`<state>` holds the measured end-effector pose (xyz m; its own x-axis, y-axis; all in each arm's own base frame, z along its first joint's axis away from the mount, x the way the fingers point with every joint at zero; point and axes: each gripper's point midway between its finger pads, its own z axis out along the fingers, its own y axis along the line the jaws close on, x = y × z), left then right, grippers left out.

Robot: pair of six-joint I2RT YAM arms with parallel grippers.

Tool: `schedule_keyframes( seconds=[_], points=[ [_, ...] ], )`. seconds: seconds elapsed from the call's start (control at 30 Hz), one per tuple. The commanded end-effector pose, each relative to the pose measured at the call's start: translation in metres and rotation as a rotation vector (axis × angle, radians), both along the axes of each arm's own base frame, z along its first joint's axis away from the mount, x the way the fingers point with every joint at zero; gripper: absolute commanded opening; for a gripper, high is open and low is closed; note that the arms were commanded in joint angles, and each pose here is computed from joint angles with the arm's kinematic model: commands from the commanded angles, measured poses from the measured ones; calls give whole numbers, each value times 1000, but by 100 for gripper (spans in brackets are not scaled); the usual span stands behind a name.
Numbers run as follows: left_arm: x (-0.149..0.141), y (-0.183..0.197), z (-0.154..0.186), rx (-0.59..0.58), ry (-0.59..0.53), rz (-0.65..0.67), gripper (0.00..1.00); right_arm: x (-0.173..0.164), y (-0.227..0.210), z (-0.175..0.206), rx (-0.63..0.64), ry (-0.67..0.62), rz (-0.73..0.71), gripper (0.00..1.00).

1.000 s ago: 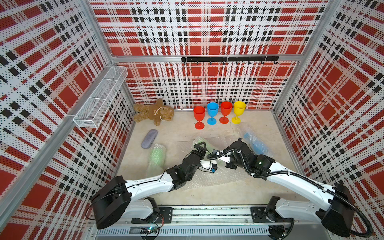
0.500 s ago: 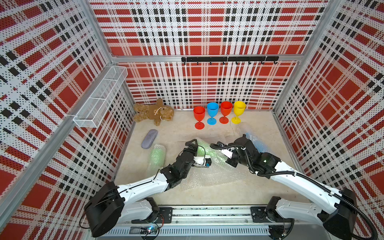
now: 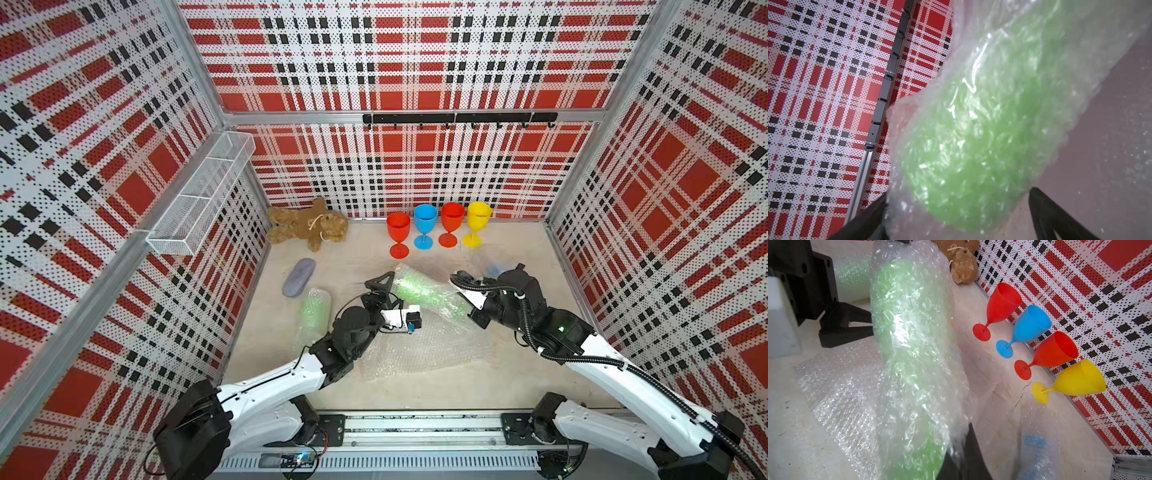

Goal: Unpack wine glasses from bubble wrap
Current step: Place the bubble wrap at the center of the board.

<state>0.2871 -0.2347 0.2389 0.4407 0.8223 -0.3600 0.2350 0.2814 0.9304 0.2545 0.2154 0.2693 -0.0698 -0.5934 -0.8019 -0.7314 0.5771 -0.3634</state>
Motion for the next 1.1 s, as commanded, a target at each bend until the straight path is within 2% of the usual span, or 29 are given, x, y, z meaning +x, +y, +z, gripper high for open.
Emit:
schedule_keyframes(
  seconds=[0.0,0.37,0.47,0.53,0.73,0.8,0.9,1.07],
  points=[
    [-2,1,10,-88,-5,-14,98,0,4,30,83,-46,13,0],
    [24,18,7,-178,49,95,98,14,-6,45,125,-55,-78,0],
    [36,26,15,-247,71,157,98,16,-8,45,130,-51,-100,0],
    [46,35,25,-326,80,228,98,18,-10,44,135,-44,-122,0],
    [63,71,57,-705,122,501,98,26,-12,33,170,10,-184,0],
    [64,68,54,-770,216,515,98,31,-13,26,184,47,-229,0],
    [63,48,38,-793,418,482,98,39,-14,21,202,122,-307,0],
    [66,40,26,-930,616,551,98,41,1,5,273,234,-316,0]
  ],
)
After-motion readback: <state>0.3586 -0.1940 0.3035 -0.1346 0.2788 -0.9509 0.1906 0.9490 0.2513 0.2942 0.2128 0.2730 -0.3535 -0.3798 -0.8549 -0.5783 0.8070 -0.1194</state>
